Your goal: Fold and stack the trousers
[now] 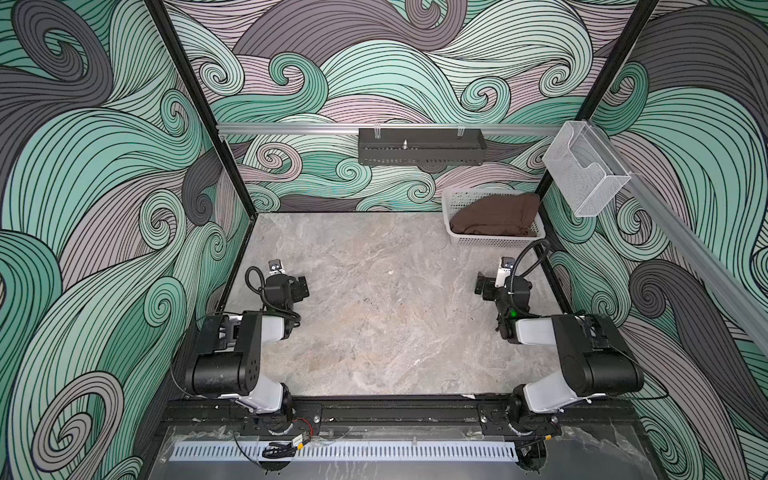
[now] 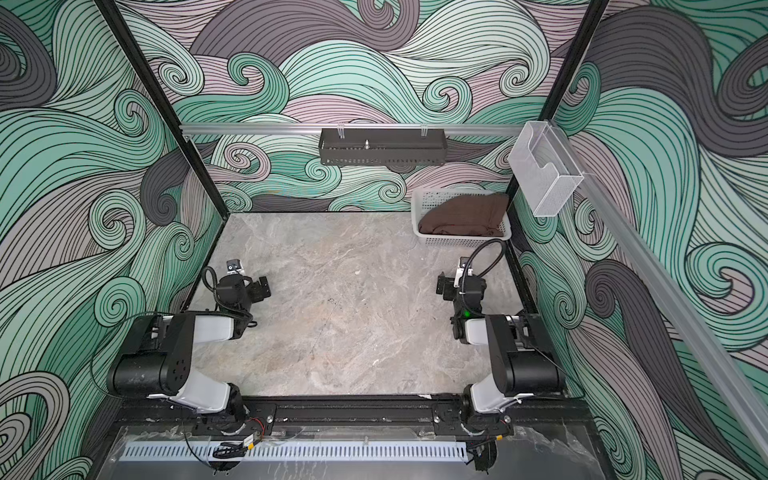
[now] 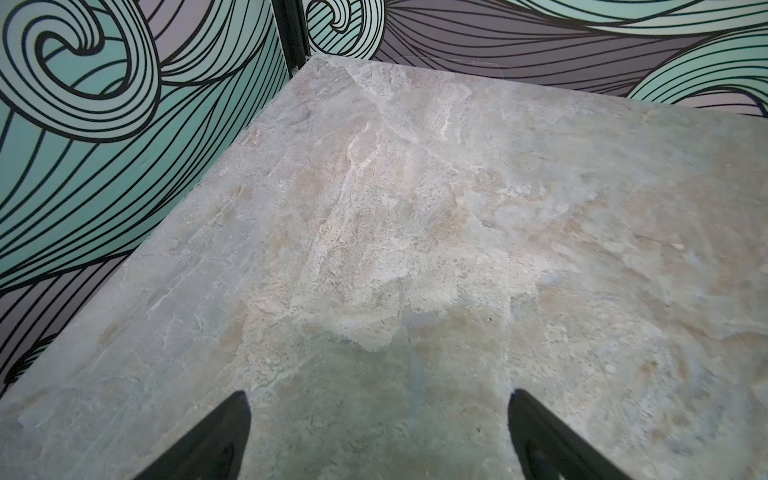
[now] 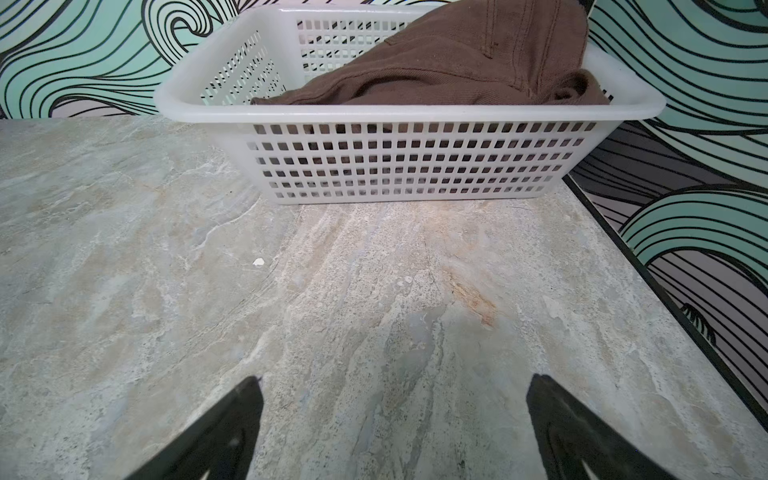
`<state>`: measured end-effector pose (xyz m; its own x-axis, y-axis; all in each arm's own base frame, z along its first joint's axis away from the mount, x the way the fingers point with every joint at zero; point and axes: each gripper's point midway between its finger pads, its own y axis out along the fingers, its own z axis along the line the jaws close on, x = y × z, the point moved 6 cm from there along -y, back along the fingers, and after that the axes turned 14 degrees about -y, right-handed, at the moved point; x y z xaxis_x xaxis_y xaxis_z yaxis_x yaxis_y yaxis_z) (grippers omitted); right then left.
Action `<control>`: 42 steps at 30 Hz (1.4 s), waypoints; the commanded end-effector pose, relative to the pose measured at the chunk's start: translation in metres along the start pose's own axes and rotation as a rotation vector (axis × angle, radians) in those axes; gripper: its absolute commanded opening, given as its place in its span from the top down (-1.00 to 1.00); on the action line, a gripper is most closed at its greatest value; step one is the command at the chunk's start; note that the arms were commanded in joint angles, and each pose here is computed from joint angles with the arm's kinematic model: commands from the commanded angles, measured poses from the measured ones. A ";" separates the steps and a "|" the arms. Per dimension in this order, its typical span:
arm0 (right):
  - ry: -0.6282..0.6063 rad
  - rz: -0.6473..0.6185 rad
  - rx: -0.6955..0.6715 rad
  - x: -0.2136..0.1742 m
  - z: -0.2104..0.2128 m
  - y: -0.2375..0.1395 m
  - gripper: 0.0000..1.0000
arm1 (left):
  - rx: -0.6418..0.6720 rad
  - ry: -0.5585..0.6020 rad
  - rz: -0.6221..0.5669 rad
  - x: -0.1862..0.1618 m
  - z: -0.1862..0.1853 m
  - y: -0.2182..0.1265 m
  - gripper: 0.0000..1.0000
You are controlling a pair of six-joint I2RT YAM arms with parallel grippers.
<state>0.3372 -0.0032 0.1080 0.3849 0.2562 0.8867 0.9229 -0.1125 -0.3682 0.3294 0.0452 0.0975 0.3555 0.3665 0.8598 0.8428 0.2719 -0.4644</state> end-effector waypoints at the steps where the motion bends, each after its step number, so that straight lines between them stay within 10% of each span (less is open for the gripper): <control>1: -0.007 -0.020 0.000 0.007 0.000 0.001 -0.99 | -0.021 -0.001 -0.045 0.014 -0.007 0.000 -0.97; 36: -0.001 -0.034 -0.056 0.012 -0.005 -0.001 -0.99 | -0.023 0.001 -0.045 0.014 -0.007 0.000 -0.97; 40: 0.129 0.048 -0.251 0.058 -0.041 -0.031 -0.99 | 0.069 0.077 -0.045 0.042 -0.019 -0.015 -0.97; 42: 0.307 0.023 -0.265 0.085 -0.056 -0.053 -0.99 | 0.179 -0.062 0.025 0.077 -0.022 -0.036 -0.93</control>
<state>0.3343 -0.0133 0.1707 0.3943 0.1475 0.9071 0.9011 -0.2557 -0.3501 0.3350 0.0381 0.1224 0.3992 0.3518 0.8467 0.8040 0.3097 -0.5077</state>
